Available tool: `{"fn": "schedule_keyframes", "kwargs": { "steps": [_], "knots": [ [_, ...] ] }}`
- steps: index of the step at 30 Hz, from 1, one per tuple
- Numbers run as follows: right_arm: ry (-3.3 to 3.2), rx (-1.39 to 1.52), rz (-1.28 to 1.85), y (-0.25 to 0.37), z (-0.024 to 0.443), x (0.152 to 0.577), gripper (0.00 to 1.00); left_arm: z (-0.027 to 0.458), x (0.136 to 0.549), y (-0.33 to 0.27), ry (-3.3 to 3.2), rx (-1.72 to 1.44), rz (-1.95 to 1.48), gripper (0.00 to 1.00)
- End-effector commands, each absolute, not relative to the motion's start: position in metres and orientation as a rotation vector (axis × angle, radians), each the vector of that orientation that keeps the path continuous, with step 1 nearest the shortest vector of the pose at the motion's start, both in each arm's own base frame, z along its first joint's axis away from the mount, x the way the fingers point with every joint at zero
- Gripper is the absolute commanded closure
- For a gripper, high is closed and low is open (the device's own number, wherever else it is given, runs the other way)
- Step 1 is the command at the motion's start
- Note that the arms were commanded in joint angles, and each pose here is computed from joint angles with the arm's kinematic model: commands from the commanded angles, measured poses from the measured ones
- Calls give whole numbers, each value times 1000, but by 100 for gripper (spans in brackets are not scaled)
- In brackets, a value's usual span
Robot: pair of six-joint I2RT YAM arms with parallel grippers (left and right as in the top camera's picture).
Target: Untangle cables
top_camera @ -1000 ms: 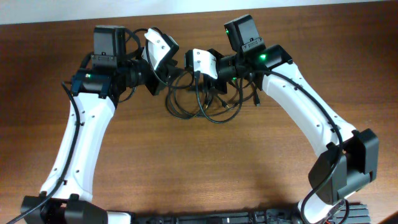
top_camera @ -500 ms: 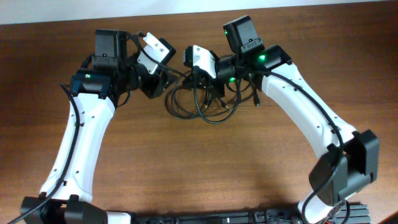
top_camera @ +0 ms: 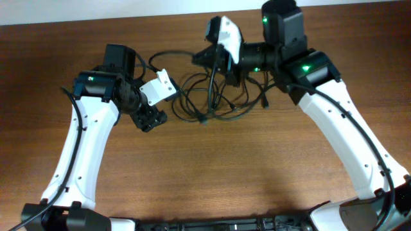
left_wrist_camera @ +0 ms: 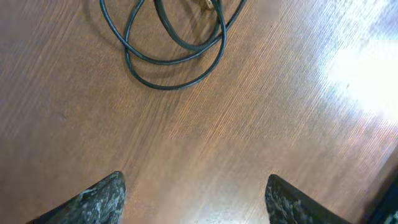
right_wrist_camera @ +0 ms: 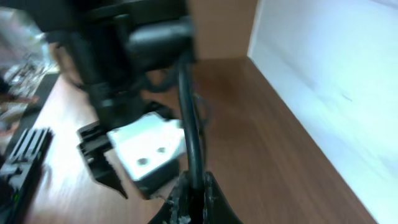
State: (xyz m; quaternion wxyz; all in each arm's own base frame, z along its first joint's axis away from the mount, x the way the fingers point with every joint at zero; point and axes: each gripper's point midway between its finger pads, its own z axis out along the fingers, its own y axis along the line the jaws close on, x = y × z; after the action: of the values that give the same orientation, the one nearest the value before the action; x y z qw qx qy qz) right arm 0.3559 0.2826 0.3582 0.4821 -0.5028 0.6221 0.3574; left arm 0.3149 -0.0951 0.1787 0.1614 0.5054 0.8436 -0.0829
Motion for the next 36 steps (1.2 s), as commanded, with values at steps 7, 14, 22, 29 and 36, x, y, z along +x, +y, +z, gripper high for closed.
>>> {"fn": "schedule_keyframes", "kwargs": {
  "steps": [7, 14, 22, 29, 36],
  "knots": [
    [1723, -602, 967, 204, 432, 405, 96, 188, 312, -99, 2324, 1512, -233, 37],
    [1457, -574, 973, 181, 563, 373, 96, 204, 314, -133, 2170, 1476, -462, 27],
    [1234, -577, 996, 175, 646, 328, 96, 232, 319, -165, 1954, 1438, -650, 1],
    [1082, -517, 1005, 165, 685, 316, 96, 253, 317, -183, 1809, 1417, -784, 1],
    [922, -354, 897, 136, 722, 319, 96, 258, 313, -188, 1782, 1410, -832, 1]
  ]
}}
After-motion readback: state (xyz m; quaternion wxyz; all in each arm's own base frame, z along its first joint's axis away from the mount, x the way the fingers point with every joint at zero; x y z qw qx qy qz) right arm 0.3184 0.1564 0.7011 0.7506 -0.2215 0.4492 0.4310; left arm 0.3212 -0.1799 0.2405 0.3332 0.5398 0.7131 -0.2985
